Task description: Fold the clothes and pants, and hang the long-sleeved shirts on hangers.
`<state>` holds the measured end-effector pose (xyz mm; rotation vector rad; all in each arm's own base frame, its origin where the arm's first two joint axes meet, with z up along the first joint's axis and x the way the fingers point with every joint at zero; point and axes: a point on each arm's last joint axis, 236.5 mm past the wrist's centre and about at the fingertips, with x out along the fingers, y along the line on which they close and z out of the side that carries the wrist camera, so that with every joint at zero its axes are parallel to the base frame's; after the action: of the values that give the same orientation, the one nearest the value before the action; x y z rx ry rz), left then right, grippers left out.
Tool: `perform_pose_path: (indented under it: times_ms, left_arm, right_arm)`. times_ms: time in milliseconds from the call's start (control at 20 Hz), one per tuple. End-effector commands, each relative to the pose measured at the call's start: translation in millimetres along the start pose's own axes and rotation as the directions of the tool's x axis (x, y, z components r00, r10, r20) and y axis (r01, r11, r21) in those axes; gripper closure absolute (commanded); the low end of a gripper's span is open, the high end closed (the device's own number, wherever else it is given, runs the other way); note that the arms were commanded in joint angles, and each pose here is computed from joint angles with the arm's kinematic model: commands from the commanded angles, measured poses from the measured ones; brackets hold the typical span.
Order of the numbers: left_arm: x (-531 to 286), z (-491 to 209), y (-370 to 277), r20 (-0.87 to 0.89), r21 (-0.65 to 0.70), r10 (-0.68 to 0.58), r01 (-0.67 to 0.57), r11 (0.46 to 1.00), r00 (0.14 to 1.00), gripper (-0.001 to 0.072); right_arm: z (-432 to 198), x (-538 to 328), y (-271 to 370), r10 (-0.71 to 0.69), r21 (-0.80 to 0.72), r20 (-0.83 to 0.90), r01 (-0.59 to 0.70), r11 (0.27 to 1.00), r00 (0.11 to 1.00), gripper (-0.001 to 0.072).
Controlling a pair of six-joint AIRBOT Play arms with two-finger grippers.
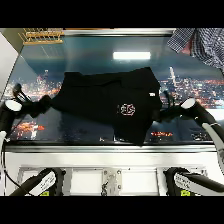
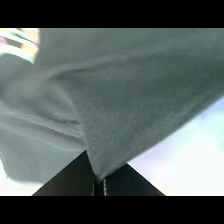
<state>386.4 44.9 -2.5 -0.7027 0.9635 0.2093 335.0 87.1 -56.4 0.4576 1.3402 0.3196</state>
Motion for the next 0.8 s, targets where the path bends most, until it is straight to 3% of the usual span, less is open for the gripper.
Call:
perform_pose_path:
  times_ms: [0, 100, 200, 350, 450, 600, 750]
  left_arm:
    - [-94, 75, -68, 0.258, 0.127, -0.141, 0.111, 0.986, 0.956, 0.0702]
    - [-196, 112, -120, 0.456, 0.238, -0.266, 0.172, 0.956, 0.849, 0.0701]
    - [-301, 120, -160, 0.598, 0.345, -0.380, 0.201, 0.917, 0.706, 0.0702]
    - [-430, 91, -190, 0.709, 0.482, -0.503, 0.181, 0.857, 0.495, 0.0701]
    - [-486, 62, -196, 0.736, 0.532, -0.552, 0.170, 0.830, 0.391, 0.0702]
    - [-533, 25, -195, 0.751, 0.573, -0.591, 0.154, 0.805, 0.294, 0.0701]
    - [-543, 12, -194, 0.750, 0.584, -0.601, 0.149, 0.798, 0.277, 0.0702]
  right_arm:
    - [75, -121, 32, -0.103, -0.198, 0.319, 0.172, 0.965, 0.942, 0.0702]
    - [112, -235, 80, -0.081, -0.275, 0.588, 0.293, 0.915, 0.805, 0.0702]
    - [115, -353, 138, 0.011, -0.297, 0.804, 0.387, 0.873, 0.594, 0.0702]
    - [72, -482, 204, 0.167, -0.282, 0.947, 0.466, 0.839, 0.274, 0.0702]
    - [34, -529, 226, 0.233, -0.266, 0.964, 0.492, 0.829, 0.130, 0.0702]
    - [-7, -549, 234, 0.254, -0.258, 0.964, 0.512, 0.819, 0.078, 0.0702]
    - [-13, -539, 224, 0.208, -0.242, 0.970, 0.457, 0.856, 0.123, 0.0702]
